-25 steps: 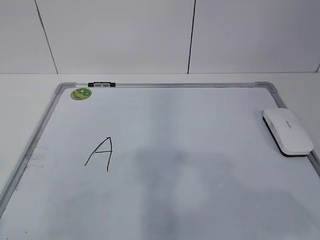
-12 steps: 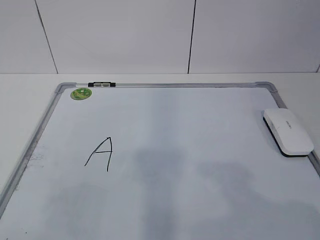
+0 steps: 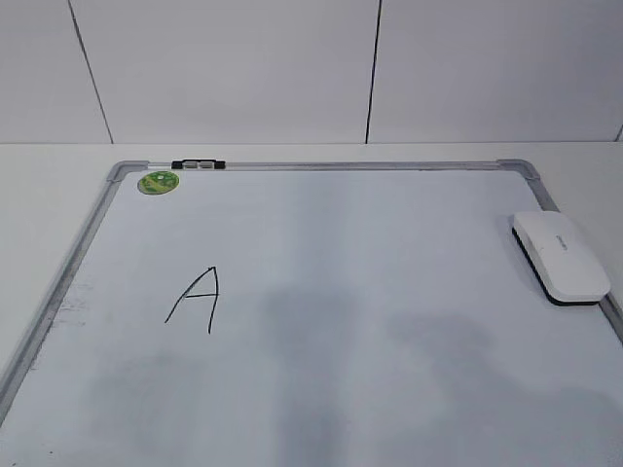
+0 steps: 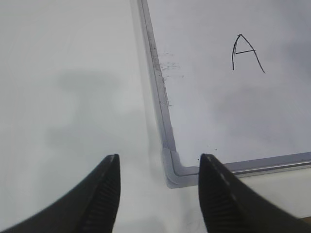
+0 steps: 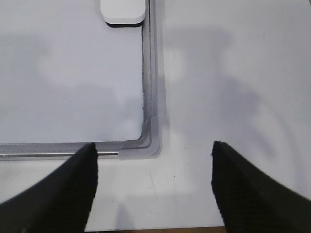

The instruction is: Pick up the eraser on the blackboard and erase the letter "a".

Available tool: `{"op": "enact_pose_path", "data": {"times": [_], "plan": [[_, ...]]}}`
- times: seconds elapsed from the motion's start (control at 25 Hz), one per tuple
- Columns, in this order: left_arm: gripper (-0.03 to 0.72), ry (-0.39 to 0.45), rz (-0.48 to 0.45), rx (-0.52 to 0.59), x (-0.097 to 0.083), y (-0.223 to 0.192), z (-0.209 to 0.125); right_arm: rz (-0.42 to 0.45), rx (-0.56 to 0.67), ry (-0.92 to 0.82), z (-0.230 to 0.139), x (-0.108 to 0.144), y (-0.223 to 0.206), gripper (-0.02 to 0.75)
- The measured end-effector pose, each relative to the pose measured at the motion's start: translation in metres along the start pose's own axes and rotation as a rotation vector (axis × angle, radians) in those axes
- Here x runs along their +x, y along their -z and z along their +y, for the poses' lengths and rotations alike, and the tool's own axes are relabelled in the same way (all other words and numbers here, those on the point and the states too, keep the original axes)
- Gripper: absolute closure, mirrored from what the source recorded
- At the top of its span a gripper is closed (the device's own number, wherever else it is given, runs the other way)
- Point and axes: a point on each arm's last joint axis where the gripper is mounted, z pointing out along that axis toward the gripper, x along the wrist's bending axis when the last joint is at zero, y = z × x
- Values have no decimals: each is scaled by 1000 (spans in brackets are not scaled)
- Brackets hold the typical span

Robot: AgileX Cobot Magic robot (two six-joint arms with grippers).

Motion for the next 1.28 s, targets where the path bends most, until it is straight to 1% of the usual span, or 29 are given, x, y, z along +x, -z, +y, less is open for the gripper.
{"op": "enact_pose_path", "data": {"times": [0.08, 0.12, 0.32, 0.8, 0.92, 1.04, 1.28], "plan": [[295, 0, 0, -1, 0, 0, 0, 0, 0, 0, 0, 0, 0, 159], [272, 0, 0, -1, 0, 0, 0, 0, 0, 0, 0, 0, 0, 159], [291, 0, 0, -1, 0, 0, 0, 0, 0, 0, 0, 0, 0, 159], [292, 0, 0, -1, 0, 0, 0, 0, 0, 0, 0, 0, 0, 159], [298, -2, 1, -17, 0, 2, -1, 0, -9, -1, -1, 0, 1, 160], [310, -6, 2, -50, -1, 6, -4, -2, -39, -3, -3, 0, 5, 160], [327, -16, 4, -136, -3, 17, -12, -8, -161, -13, -15, -1, 18, 160]]}}
